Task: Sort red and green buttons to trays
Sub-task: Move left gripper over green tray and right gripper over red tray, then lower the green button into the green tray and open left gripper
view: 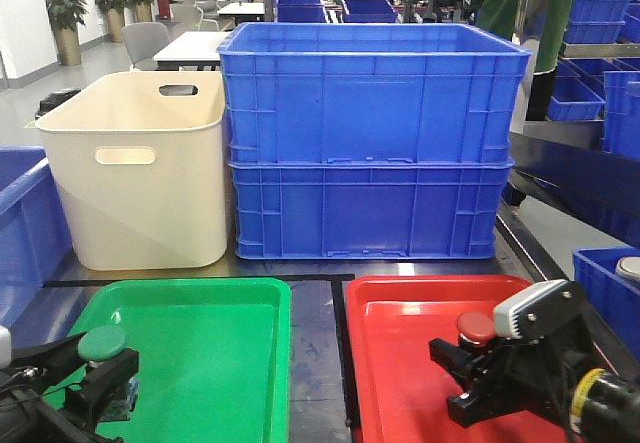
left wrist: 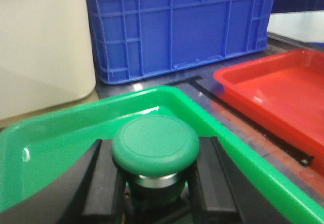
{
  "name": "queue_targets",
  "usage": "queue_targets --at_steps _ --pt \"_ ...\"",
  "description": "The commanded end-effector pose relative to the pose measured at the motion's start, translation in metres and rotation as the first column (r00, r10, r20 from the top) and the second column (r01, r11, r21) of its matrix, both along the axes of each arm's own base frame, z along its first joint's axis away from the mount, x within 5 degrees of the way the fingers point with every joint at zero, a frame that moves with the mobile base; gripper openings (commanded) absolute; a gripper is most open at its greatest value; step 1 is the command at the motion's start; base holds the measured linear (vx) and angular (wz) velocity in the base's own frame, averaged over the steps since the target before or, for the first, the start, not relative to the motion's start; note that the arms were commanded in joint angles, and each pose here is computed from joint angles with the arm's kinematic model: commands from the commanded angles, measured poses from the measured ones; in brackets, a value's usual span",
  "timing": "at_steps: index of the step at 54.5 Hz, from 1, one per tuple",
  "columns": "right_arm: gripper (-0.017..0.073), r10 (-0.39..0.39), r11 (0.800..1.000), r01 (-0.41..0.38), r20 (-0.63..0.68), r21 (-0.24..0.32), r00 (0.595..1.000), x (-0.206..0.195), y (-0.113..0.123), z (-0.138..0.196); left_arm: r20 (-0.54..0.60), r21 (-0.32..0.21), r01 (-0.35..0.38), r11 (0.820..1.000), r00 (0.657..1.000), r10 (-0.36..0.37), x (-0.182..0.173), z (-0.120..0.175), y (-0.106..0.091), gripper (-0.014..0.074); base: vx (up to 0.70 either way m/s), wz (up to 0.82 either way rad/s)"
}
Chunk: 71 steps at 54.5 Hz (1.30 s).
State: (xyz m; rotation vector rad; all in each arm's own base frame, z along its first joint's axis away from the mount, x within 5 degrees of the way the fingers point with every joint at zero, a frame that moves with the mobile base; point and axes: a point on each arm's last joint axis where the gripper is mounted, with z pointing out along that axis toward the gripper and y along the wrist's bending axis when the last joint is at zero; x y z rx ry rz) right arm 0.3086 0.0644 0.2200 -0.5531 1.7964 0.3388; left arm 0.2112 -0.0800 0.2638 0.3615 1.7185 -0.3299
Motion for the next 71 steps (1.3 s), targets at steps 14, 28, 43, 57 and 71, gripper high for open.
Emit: queue_targets --at_steps 14,28,43,57,71 --pt "0.0110 -0.066 0.996 0.064 0.041 0.060 0.997 0.023 -0.003 -0.004 0.145 -0.083 0.034 0.996 0.989 -0.022 0.004 0.022 -0.004 0.0005 0.00 0.00" --pt "0.0505 -0.123 0.986 0.120 0.012 0.116 0.992 0.025 -0.006 -0.004 0.145 -0.083 0.034 0.996 0.989 -0.022 0.004 0.022 -0.004 0.0062 0.00 0.00" --pt "0.0715 -0.120 0.987 0.117 0.013 0.113 0.993 0.025 -0.006 -0.005 0.147 -0.093 0.047 0.995 0.989 -0.033 0.014 0.016 -0.009 0.0269 0.00 0.00" --pt "0.0651 -0.122 0.985 0.120 0.004 0.124 0.993 0.025 -0.006 -0.005 0.122 -0.072 -0.035 0.997 0.992 0.044 0.062 0.006 -0.017 0.0458 0.00 0.00" --pt "0.0545 -0.126 0.982 0.126 -0.008 0.142 0.992 0.025 -0.006 -0.005 0.064 -0.062 -0.077 0.995 0.995 0.081 0.100 -0.025 -0.026 0.0458 0.00 0.00"
